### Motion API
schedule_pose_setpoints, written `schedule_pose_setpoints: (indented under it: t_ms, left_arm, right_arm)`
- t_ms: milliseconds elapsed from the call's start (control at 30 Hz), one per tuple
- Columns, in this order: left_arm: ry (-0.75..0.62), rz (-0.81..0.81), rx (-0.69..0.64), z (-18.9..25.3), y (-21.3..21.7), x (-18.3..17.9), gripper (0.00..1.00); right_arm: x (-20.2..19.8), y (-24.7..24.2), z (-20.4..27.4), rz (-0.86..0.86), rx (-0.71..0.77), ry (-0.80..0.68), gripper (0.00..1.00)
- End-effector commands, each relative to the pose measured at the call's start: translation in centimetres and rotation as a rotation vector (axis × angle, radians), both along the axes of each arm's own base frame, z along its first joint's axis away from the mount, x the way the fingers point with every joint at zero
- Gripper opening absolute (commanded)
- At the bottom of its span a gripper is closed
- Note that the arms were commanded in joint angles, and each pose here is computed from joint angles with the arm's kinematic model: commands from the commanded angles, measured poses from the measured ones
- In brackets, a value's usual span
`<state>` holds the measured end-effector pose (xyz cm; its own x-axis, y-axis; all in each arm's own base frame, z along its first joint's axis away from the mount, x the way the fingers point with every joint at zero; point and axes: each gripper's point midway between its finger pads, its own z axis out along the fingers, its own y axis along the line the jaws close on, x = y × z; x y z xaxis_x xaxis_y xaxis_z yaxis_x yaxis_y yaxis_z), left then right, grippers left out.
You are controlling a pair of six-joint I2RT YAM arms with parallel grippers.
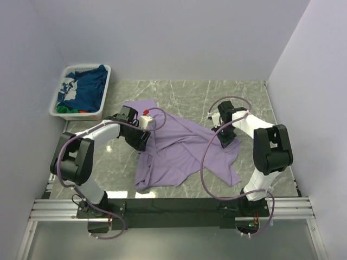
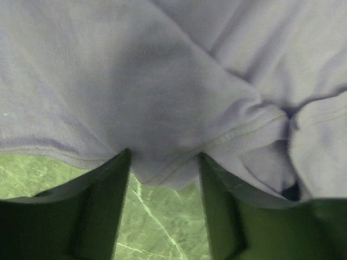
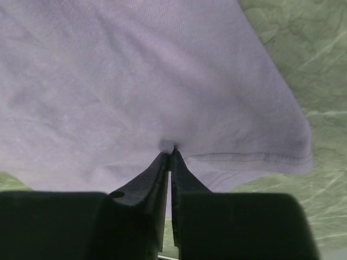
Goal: Fold and stack the t-shirts
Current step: Flatten the tshirt out
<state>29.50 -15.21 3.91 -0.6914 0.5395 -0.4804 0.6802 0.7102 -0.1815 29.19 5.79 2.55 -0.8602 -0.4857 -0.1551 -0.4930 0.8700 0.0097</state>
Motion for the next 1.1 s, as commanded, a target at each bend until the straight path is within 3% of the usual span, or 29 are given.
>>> schedule_pose_setpoints:
  t_ms: [0, 167, 267, 367, 400, 500, 533, 567, 633, 800, 933, 1067]
  left_arm:
    - [0.002, 0.007, 0.041, -1.1, 0.5, 0.2, 0.57]
    - [0.022, 0.005, 0.083, -2.2, 1.2, -0.1, 0.19]
    - [0.031, 0.0, 0.099, -2.5, 1.5, -0.1, 0.05]
    - [0.038, -0.006, 0.116, -2.9, 1.7, -0.1, 0.01]
    - [0.041, -0.006, 0.117, -2.9, 1.7, 0.0, 0.01]
    - [0.042, -0.012, 0.115, -2.8, 1.7, 0.1, 0.01]
    - [0.041, -0.01, 0.112, -2.7, 1.6, 0.1, 0.01]
    - [0.041, -0.009, 0.109, -2.6, 1.6, 0.1, 0.02]
    - [0.044, -0.007, 0.102, -2.5, 1.6, -0.1, 0.04]
    - [0.049, -0.007, 0.069, -2.0, 1.1, -0.2, 0.15]
    - [0.05, -0.008, 0.051, -1.6, 0.7, 0.0, 0.24]
    - [0.058, -0.011, 0.041, -1.6, 0.6, -0.2, 0.25]
  right_arm:
    - [1.6, -0.6, 0.9, 0.002, -0.039, -0.058, 0.03]
    - [4.6, -1.3, 4.3, -0.026, -0.046, -0.163, 0.0]
    - [7.7, -3.5, 5.6, -0.086, -0.054, -0.2, 0.0]
    - [10.6, -6.3, 4.8, -0.14, -0.068, -0.194, 0.0]
    - [11.0, -7.2, 4.2, -0.153, -0.092, -0.18, 0.02]
    - [12.7, -9.6, 3.2, -0.221, -0.114, -0.153, 0.37]
    - [13.2, -10.6, 3.7, -0.248, -0.113, -0.17, 0.41]
    - [13.4, -10.7, 4.2, -0.258, -0.097, -0.184, 0.55]
    - [13.3, -11.6, 5.7, -0.287, -0.079, -0.221, 0.6]
    - [12.3, -9.6, 6.4, -0.241, 0.079, -0.207, 0.56]
    - [11.6, -7.8, 5.7, -0.203, 0.142, -0.187, 0.39]
    - [10.9, -6.1, 4.5, -0.16, 0.137, -0.151, 0.3]
